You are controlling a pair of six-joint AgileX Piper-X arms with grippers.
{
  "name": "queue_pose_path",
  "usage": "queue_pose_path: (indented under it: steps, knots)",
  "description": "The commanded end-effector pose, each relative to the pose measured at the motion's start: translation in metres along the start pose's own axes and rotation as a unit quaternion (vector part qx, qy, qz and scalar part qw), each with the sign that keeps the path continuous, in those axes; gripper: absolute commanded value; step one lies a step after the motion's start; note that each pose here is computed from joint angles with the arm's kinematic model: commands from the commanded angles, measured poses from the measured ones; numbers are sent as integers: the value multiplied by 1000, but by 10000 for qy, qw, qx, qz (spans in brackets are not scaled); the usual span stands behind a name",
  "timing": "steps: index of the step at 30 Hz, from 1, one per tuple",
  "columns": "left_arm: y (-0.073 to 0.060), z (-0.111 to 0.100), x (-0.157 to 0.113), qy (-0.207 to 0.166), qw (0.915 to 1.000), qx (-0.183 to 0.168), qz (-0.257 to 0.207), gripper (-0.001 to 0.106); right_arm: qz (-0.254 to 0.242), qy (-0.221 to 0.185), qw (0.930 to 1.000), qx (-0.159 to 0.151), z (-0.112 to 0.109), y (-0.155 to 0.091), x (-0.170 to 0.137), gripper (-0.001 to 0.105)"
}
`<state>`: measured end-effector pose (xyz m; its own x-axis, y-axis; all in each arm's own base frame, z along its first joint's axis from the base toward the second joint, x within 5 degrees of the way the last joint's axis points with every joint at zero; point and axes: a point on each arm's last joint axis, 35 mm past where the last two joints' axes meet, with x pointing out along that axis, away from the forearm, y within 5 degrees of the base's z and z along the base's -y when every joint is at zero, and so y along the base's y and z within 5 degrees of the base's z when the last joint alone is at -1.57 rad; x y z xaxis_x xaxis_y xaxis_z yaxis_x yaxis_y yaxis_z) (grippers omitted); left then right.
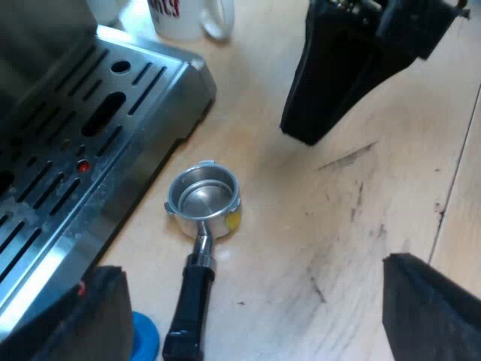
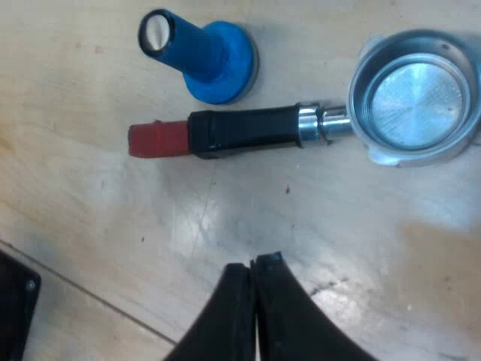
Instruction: Put the handle in the coffee machine
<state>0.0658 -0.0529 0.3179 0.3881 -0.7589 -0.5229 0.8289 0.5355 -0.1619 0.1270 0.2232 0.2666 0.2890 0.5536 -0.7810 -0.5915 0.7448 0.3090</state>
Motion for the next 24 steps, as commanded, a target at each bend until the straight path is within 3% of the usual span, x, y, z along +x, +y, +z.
queue_pose_path:
  steps: [1,4,6,8,11,15,24]
  knots:
    - [-9,-3,-15,-200,9997,-88,126,71,-169,-184,9994,-227,1,0,-12,0]
    - [-17,-10,-30,-503,9979,91,403,71,-257,-298,9986,-343,2,0,-16,12]
    - [-22,-14,-36,-624,9970,157,426,71,-263,-323,9986,-332,4,0,-17,29]
    - [-26,-20,-42,-666,9967,179,433,71,-251,-372,9983,-368,7,1,-19,59]
    - [-28,-25,-44,-578,9974,132,419,71,-262,-447,9972,-539,10,3,-22,83]
    - [-27,-27,-42,-539,9976,110,414,71,-324,-508,9967,-537,12,3,-20,82]
    - [-19,-33,-27,-494,9980,86,389,71,-538,1,9968,-594,16,4,15,81]
